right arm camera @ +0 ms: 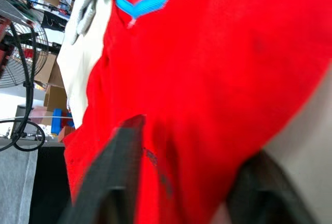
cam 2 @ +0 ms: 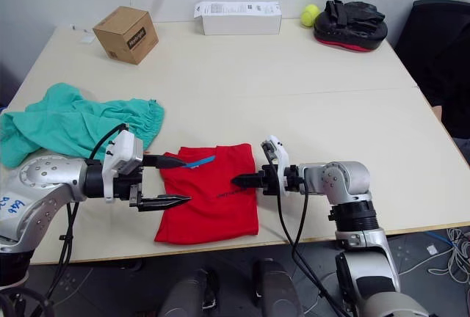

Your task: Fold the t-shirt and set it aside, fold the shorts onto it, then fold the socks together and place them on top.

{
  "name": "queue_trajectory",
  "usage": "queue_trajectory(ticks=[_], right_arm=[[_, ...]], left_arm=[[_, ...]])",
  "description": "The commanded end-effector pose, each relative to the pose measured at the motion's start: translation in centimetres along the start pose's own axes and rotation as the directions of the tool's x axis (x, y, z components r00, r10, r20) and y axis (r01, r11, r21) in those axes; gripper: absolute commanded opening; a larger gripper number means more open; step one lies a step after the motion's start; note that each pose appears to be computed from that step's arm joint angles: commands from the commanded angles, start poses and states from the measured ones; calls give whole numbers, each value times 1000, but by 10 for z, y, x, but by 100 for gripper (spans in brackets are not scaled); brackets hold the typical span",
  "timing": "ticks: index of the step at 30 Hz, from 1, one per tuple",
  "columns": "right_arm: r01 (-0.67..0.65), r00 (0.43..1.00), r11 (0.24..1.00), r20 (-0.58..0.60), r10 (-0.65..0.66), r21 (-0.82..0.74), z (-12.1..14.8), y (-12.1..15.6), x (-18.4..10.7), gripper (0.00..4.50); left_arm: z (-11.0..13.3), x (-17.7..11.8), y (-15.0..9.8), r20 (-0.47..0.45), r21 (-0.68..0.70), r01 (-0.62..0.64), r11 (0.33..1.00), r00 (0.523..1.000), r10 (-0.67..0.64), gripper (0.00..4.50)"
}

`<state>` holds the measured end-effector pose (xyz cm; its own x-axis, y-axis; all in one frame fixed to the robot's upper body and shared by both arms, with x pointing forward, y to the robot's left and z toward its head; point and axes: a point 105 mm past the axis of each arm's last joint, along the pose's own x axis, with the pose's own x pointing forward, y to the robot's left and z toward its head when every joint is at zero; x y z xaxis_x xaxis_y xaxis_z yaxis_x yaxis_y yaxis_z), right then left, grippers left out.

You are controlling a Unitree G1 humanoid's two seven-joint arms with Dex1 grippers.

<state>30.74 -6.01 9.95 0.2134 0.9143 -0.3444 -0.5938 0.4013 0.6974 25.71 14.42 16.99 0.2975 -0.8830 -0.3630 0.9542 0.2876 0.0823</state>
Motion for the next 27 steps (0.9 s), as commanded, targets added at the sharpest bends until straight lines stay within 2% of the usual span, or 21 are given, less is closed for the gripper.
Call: queue_trajectory(ticks=[1,3,8,11,13,16,20,22,25,27], right_arm=[[11,999,999,-45,-9,52,-16,-6,-2,51],[3,999,999,-32,-2,38,-13,-4,-11,4],[40,998,997,44,-37,-65,7,-2,-66,4],[119,992,985,46,-114,-126,14,-8,-105,4],[234,972,959,44,-230,-157,18,-22,-140,4],[418,905,880,25,-424,-225,21,-45,-201,4],[539,828,795,0,-561,-278,21,-66,-254,4],[626,757,720,9,-654,-300,24,-76,-289,4],[708,672,625,42,-739,-329,31,-84,-318,4],[772,589,535,70,-805,-342,35,-93,-331,4]], left_arm=[[10,0,1,17,63,-4,998,1000,3,450],[10,2,1,19,66,0,998,1000,-2,450],[10,10,1,51,62,12,998,999,-15,450],[10,14,0,60,69,22,997,998,-26,450],[9,16,0,63,72,27,997,998,-32,450],[9,20,1,76,77,29,997,997,-35,450],[8,22,1,84,79,29,996,996,-36,450],[8,22,0,86,80,30,996,996,-37,450],[7,22,0,91,82,28,996,995,-35,450],[7,22,1,93,83,22,996,995,-30,450]])
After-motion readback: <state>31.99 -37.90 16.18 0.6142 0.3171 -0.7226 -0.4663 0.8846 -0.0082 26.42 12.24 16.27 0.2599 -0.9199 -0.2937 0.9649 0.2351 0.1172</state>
